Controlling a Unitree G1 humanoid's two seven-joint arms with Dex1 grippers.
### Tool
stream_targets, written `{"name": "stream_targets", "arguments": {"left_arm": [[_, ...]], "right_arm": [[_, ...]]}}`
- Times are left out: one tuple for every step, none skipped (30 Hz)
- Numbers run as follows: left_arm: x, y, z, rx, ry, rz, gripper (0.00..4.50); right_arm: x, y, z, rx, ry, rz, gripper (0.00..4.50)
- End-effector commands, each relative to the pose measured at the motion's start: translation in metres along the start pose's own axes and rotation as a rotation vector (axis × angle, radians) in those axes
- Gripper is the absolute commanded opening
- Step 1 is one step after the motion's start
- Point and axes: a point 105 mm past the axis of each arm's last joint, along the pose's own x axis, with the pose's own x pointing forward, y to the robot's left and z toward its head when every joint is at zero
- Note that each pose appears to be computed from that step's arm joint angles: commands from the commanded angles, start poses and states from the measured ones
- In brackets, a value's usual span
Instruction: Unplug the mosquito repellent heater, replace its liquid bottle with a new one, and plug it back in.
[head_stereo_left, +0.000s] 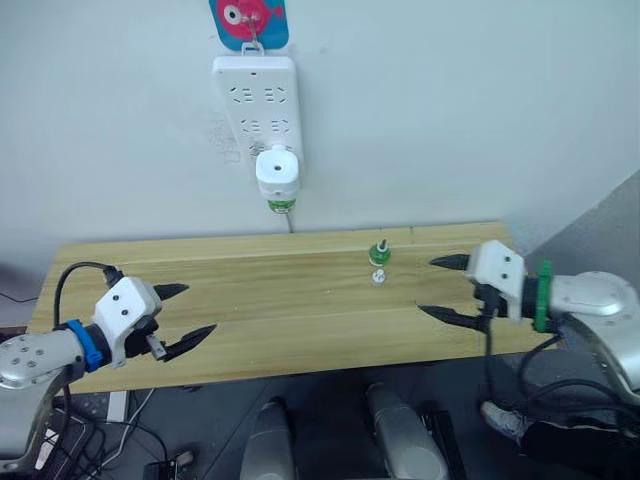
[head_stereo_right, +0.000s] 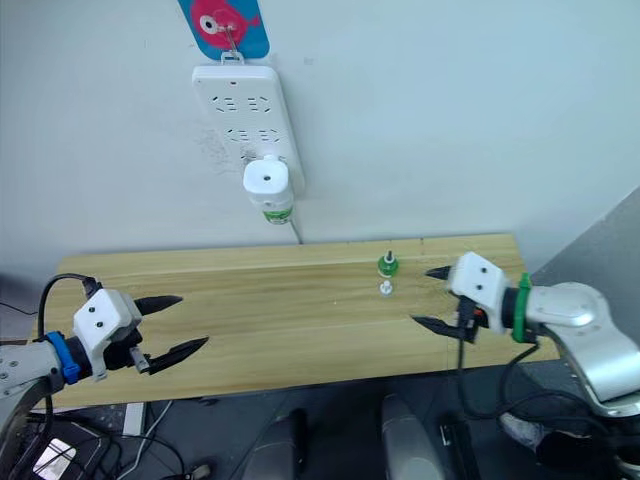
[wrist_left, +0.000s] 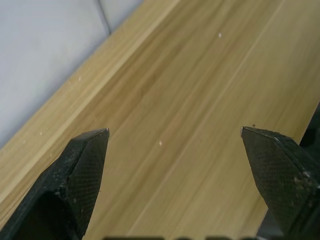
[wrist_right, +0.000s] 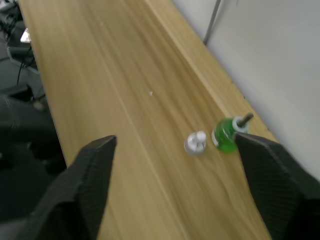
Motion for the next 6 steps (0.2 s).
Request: {"name": "stream_targets", "arguments": {"left_arm": [[-0.008, 0.006, -0.012, 0.026, 0.060, 0.059, 4.50], [-0.008, 0.008, -0.014, 0.029, 0.065, 0.080, 4.50], [-0.008, 0.007, -0.017, 0.030, 0.083, 0.086, 4.50], [-0.009, 0.006, -0.018, 0.014, 0.078, 0.083, 4.50], [-0.008, 0.004, -0.018, 0.002, 0.072, 0.080, 4.50], [-0.007, 0.006, -0.018, -0.008, 0.076, 0.087, 4.50]], "right_arm": [[-0.020, -0.012, 0.000, -0.039, -0.018, -0.002, 4.11], [-0.022, -0.015, -0.002, -0.029, -0.019, -0.011, 4.11], [-0.023, -0.018, -0.004, -0.025, -0.017, -0.018, 4.11], [-0.023, -0.020, -0.006, -0.028, -0.013, -0.018, 4.11], [-0.023, -0.022, -0.007, -0.031, -0.010, -0.017, 4.11], [-0.023, -0.024, -0.008, -0.030, -0.010, -0.019, 4.11]]}}
